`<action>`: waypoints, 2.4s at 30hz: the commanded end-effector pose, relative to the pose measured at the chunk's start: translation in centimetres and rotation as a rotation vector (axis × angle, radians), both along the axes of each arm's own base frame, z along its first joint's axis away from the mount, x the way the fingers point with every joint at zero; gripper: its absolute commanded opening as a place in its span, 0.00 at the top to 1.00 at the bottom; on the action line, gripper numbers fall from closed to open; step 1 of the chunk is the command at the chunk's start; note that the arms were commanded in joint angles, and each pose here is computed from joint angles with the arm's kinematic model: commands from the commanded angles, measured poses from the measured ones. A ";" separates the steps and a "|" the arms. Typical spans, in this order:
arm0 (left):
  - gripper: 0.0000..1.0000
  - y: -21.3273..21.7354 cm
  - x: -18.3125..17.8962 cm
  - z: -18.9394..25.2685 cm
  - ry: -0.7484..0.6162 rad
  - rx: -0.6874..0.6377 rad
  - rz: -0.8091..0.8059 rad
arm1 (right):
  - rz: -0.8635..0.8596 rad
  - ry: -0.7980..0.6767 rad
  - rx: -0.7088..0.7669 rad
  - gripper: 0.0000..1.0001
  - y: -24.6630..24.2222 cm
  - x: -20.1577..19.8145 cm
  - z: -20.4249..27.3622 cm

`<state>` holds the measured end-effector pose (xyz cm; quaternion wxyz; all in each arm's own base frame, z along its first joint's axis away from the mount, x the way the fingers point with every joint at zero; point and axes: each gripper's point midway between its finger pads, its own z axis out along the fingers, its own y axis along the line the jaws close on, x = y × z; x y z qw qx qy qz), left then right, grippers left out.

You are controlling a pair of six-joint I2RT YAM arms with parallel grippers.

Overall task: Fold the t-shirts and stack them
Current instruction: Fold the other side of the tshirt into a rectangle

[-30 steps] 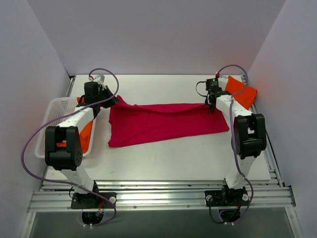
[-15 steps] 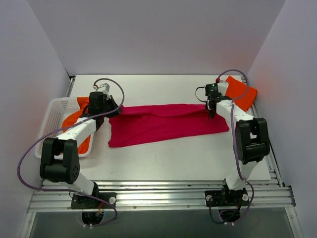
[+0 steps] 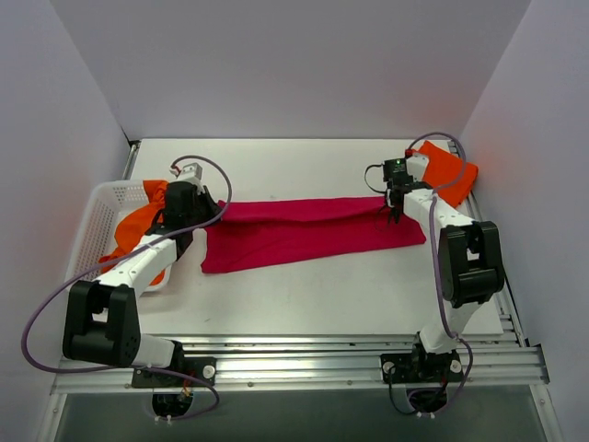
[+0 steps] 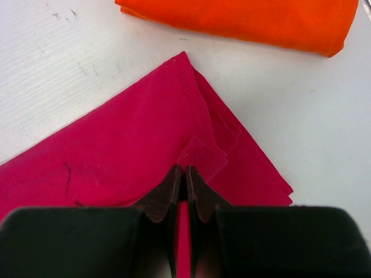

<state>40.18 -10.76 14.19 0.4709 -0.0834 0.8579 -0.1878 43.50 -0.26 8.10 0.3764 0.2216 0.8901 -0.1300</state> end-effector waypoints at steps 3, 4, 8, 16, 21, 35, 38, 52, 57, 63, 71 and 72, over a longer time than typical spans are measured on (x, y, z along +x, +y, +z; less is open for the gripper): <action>0.98 0.0 -1.1 -0.1 -0.038 0.037 0.022 | -0.089 0.057 -0.040 1.00 -2.7 -1.6 -2.6; 0.98 -0.2 -1.4 -0.2 -0.035 0.037 0.025 | -0.100 0.078 -0.044 1.00 -3.0 -1.9 -3.4; 0.98 -0.9 -3.1 -1.8 0.011 0.047 0.059 | -0.140 0.114 -0.055 0.51 -3.6 -3.1 -4.8; 0.29 -1.0 -6.6 -5.4 0.128 0.163 0.163 | -0.198 0.084 -0.079 0.00 -4.4 -4.7 -3.2; 0.18 0.2 -6.7 -1.0 0.008 0.144 0.253 | -0.160 -0.008 -0.095 0.00 -2.6 -4.3 1.4; 0.30 -1.3 -3.7 -0.1 -0.092 0.054 0.236 | 0.439 -0.174 0.223 0.09 22.0 1.2 5.2; 0.32 -1.8 -3.4 -1.1 -0.092 0.026 0.223 | 0.553 -0.148 0.257 0.10 28.1 1.2 4.1; 0.36 0.0 -3.5 -2.4 -0.092 0.001 0.257 | 0.762 -0.074 0.238 0.13 41.4 -0.9 0.1; 0.36 0.4 -3.7 -2.5 -0.090 -0.016 0.262 | 0.783 -0.059 0.224 0.13 42.8 -1.3 -1.0; 0.37 0.8 -3.9 -2.4 -0.095 -0.020 0.267 | 0.787 -0.041 0.194 0.13 42.9 -0.6 -2.3; 0.38 1.1 -3.8 -2.4 -0.098 -0.023 0.274 | 0.793 -0.027 0.186 0.22 43.0 -0.3 -3.4; 0.38 1.0 -3.8 -2.5 -0.098 -0.024 0.271 | 0.795 -0.027 0.188 0.26 43.0 -0.2 -3.3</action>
